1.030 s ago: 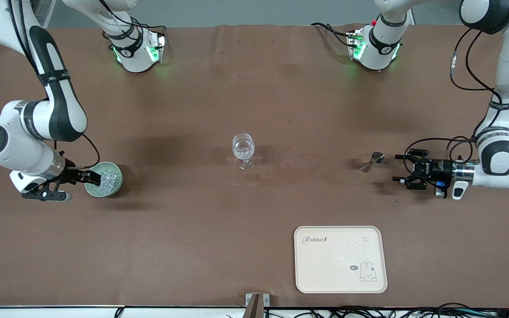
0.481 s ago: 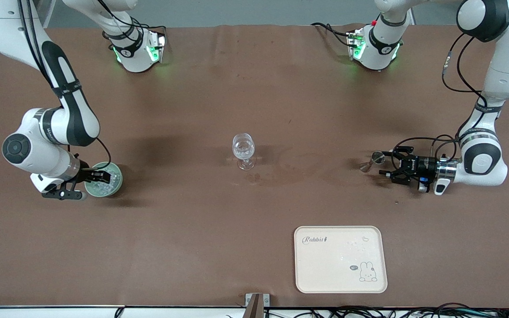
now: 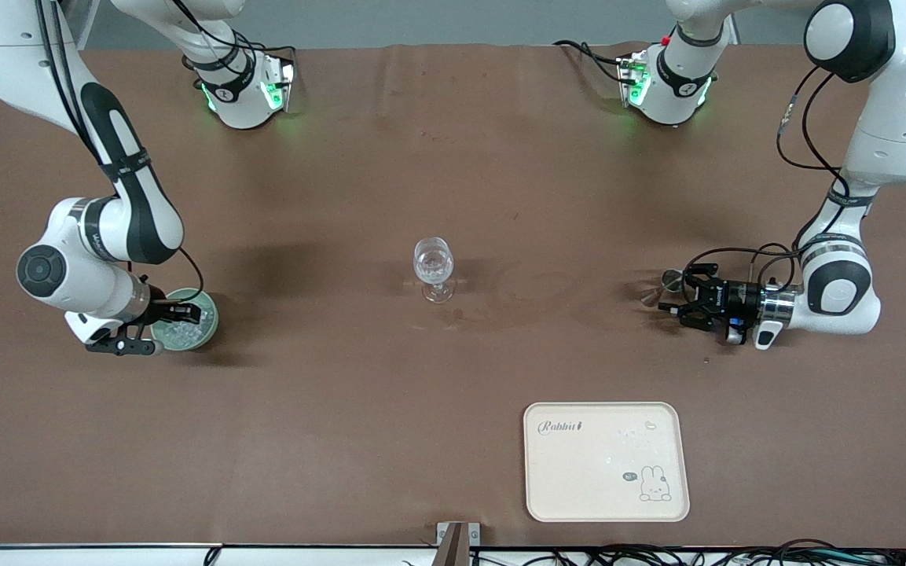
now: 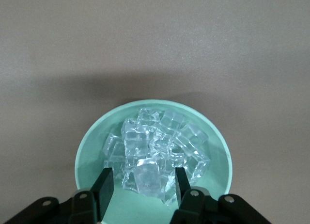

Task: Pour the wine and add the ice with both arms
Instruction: 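Lift the ice cube with the right gripper while the left gripper carries the jigger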

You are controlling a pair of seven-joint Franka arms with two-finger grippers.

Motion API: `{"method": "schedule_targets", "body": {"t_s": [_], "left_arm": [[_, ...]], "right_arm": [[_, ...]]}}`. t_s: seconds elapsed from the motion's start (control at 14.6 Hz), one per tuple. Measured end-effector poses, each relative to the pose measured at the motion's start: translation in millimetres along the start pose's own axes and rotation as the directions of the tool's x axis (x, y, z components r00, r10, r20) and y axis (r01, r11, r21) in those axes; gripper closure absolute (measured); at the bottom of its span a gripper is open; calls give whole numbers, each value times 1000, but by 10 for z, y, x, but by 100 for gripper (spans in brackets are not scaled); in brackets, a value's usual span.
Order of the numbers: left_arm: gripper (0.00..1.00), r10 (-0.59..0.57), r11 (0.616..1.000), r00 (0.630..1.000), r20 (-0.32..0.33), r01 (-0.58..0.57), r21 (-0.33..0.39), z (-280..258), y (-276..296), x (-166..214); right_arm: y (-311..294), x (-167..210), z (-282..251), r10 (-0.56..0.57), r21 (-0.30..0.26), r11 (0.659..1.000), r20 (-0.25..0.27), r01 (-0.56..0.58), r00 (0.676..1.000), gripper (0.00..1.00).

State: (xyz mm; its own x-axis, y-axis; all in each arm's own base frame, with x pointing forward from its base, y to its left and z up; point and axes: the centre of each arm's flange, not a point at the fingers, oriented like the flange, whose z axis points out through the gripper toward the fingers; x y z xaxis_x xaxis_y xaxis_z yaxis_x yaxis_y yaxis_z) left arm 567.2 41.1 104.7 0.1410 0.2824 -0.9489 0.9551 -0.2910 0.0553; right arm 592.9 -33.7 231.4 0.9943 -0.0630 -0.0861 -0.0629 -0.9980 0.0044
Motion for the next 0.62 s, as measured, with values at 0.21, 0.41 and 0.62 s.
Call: {"method": "schedule_targets", "body": {"t_s": [0.21,0.41,0.62], "left_arm": [[41,-1,1000,1000,2,1,11,66,4,-6],[57,-11,1000,1000,7,11,10,74,-49,26],[69,-15,1000,1000,8,15,4,53,-75,43]], "right_arm": [[1,-7,55,0,0,1000,2,0,1000,43],[6,-11,73,1,0,1000,3,-1,1000,49],[3,-13,75,1,0,1000,3,-1,1000,62]]}}
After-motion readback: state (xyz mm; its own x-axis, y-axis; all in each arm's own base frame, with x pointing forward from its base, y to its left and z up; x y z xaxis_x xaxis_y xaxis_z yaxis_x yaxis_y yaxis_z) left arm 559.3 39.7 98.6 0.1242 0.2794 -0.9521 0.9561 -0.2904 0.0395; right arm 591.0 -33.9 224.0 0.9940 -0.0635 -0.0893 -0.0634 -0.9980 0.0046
